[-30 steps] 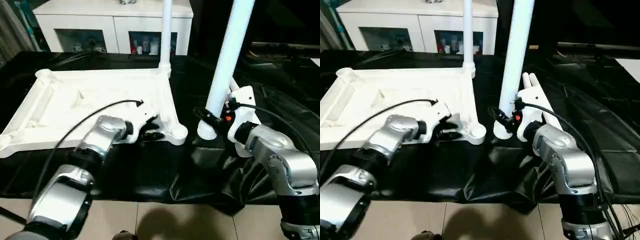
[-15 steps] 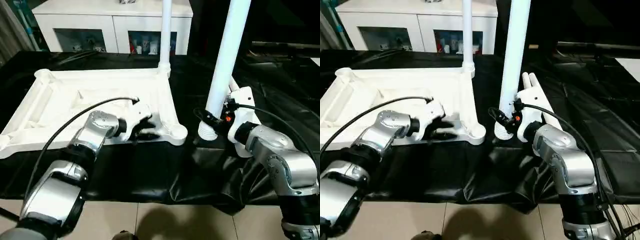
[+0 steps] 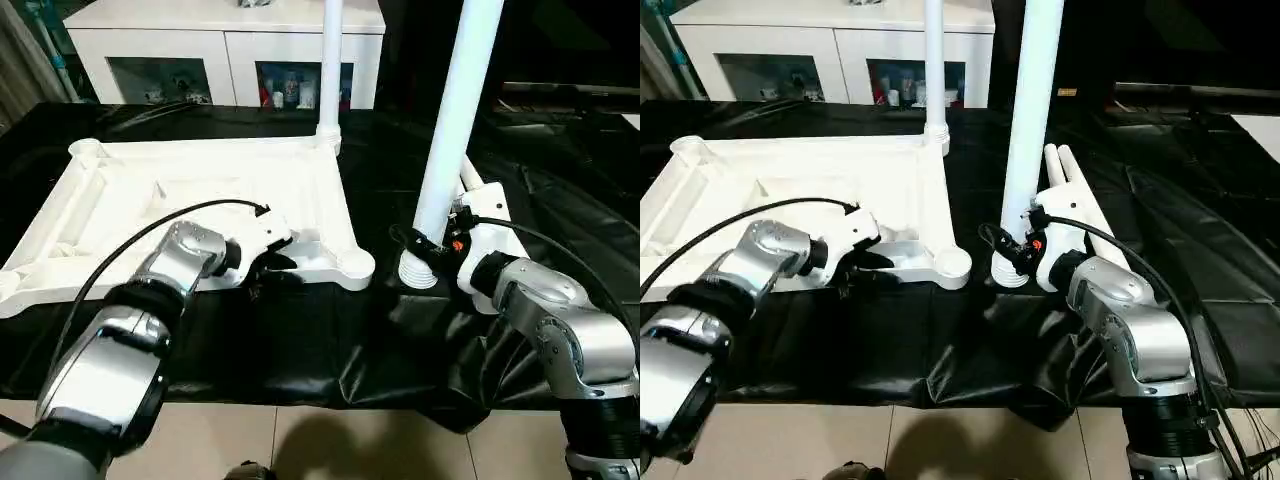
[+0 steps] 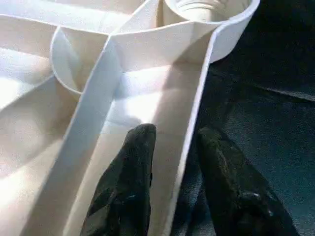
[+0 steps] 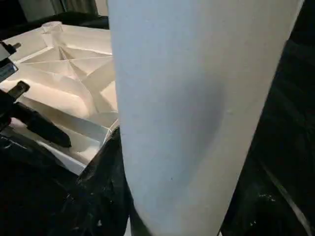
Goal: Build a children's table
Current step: Insert table leg to table base
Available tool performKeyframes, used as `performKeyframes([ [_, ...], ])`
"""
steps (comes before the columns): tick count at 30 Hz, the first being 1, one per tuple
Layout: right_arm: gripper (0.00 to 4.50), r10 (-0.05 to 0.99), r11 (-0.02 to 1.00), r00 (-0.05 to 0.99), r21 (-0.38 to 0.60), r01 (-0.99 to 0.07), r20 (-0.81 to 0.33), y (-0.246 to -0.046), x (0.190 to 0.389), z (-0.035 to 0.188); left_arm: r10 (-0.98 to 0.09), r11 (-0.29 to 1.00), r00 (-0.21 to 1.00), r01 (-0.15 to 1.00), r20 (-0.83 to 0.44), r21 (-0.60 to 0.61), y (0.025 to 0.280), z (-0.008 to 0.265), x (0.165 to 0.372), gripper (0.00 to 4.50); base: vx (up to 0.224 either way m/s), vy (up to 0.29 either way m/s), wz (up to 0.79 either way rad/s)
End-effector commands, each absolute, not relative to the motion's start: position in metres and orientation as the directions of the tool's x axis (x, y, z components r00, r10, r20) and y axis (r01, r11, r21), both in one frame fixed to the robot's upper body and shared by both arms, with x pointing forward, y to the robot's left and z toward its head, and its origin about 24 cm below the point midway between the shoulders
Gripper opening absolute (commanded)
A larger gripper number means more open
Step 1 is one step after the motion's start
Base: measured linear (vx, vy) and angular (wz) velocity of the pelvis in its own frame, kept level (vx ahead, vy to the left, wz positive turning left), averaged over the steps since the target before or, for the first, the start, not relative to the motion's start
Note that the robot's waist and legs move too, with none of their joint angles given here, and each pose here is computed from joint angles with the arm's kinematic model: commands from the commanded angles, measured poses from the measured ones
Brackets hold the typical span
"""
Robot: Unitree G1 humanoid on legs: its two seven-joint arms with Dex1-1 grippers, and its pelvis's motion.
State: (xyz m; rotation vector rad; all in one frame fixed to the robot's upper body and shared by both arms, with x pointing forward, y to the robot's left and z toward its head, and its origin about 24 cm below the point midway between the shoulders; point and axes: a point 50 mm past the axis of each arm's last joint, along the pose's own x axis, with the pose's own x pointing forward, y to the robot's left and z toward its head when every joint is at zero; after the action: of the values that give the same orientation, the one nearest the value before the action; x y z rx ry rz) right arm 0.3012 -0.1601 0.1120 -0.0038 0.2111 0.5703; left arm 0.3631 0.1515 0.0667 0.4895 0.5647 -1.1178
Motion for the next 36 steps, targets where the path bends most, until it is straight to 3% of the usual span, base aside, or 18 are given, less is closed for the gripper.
performKeyframes([
  [1, 1.88, 0.538, 0.84, 0.825, 0.03, -0.542, -0.171, -0.161, 0.301, 0.12, -0.688, 0.361, 0.339, 0.927, -0.642, 0.102, 0.152, 0.071, 0.366, 1.28, 0.0, 0.0, 0.0],
  [7, 1.88, 0.54, 0.839, 0.824, 0.028, -0.544, -0.171, -0.161, 0.301, 0.12, -0.679, 0.343, 0.325, 0.933, -0.659, 0.106, 0.153, 0.071, 0.366, 0.66, 0.0, 0.0, 0.0],
  [18, 1.88, 0.54, 0.838, 0.824, 0.027, -0.544, -0.17, -0.161, 0.301, 0.121, -0.656, 0.241, 0.237, 0.965, -0.717, 0.099, 0.151, 0.069, 0.363, 0.04, 0.0, 0.0, 0.0],
  [24, 1.88, 0.542, 0.838, 0.824, 0.027, -0.545, -0.165, -0.16, 0.3, 0.122, -0.631, 0.172, 0.11, 0.985, -0.768, 0.0, 0.153, 0.06, 0.354, 0.0, 0.0, 0.0, 0.0],
  [36, 1.88, 0.61, 0.792, 0.771, 0.116, -0.599, -0.185, -0.143, 0.297, 0.116, -0.722, 0.283, 0.18, 0.958, -0.668, -0.049, 0.137, 0.057, 0.348, 0.0, 0.0, 0.0, 0.0],
])
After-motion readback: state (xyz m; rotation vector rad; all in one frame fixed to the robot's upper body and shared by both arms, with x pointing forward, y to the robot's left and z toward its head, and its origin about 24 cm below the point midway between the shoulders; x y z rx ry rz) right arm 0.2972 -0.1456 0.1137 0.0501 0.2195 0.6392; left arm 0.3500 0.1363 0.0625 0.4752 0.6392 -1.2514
